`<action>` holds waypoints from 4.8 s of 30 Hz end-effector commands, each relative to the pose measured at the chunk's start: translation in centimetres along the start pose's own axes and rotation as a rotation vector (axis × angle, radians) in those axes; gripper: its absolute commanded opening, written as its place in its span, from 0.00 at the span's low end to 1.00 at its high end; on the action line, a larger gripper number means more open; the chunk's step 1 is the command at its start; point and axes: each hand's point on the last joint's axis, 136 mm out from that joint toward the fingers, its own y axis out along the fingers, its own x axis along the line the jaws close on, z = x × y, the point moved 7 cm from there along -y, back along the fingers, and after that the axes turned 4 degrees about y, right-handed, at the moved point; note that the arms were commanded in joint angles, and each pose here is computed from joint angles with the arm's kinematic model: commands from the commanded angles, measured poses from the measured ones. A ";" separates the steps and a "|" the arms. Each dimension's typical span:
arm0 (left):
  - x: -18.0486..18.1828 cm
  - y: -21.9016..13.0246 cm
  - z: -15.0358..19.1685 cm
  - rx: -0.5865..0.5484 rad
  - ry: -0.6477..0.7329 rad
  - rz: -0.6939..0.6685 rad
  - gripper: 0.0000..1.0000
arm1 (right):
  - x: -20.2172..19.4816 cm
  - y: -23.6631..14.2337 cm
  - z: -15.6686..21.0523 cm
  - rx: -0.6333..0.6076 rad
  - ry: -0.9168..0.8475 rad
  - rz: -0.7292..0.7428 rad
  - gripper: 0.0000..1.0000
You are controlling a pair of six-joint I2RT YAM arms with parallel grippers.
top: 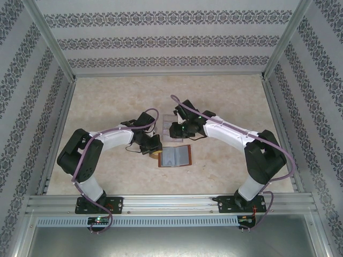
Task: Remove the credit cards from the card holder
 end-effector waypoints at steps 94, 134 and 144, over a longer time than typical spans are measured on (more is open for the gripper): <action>1.2 1.5 1.5 0.060 0.006 0.001 0.06 | 1.9 3.7 6.7 0.156 0.124 0.210 0.48; 1.2 1.2 1.7 0.059 0.008 -0.009 0.05 | -1.1 6.4 8.5 0.219 0.139 0.330 0.53; 1.2 1.1 1.7 0.056 0.010 -0.009 0.06 | -1.1 6.3 8.4 0.219 0.128 0.348 0.62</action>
